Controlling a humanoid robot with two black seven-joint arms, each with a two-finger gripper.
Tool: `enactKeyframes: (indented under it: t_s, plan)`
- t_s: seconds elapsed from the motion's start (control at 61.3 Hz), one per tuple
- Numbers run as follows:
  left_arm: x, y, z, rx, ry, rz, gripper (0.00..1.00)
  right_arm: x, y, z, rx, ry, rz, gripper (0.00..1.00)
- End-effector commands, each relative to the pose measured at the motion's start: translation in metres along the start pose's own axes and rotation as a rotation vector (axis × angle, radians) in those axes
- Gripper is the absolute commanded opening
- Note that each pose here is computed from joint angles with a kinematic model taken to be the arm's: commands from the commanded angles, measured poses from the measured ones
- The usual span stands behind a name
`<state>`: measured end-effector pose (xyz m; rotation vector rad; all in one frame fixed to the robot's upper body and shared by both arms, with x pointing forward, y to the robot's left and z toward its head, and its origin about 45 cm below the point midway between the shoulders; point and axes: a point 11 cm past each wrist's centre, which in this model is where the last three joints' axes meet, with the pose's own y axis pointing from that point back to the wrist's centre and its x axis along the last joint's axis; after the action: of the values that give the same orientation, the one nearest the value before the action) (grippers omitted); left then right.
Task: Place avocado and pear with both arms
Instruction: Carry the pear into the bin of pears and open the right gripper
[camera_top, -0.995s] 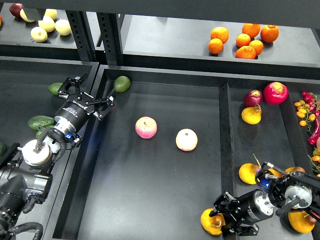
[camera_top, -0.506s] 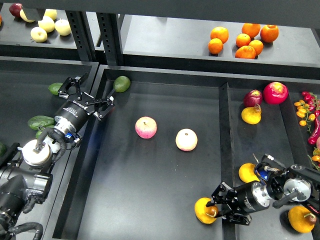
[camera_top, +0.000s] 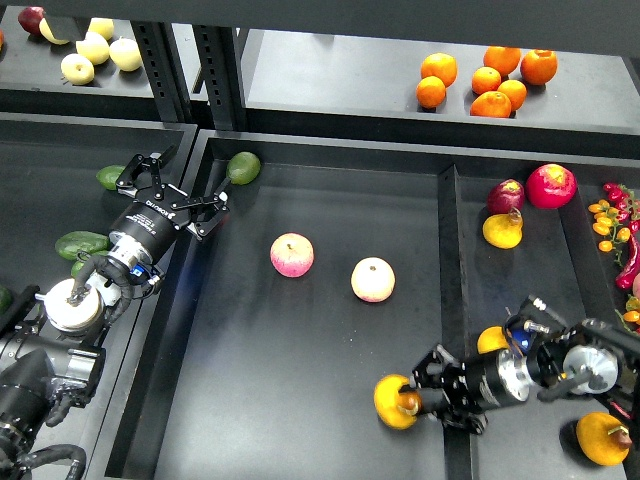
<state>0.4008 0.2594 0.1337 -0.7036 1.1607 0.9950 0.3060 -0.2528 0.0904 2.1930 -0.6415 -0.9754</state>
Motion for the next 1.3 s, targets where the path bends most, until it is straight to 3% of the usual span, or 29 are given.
enactKeyframes:
  t_s: [0.0,0.555,1.289]
  plan:
    - [0.0,0.0,0.0,0.0,0.0,0.0,0.99,0.014,0.025,0.002,0.012,-0.019,0.042,0.03]
    - [0.0,0.001,0.0,-0.002,0.002,-0.001,0.99,0.059,0.118,0.046,-0.006,-0.139,0.219,0.04]
    - [-0.002,0.0,0.0,0.002,-0.002,-0.006,0.99,0.058,0.1,0.135,-0.114,-0.308,0.214,0.08]
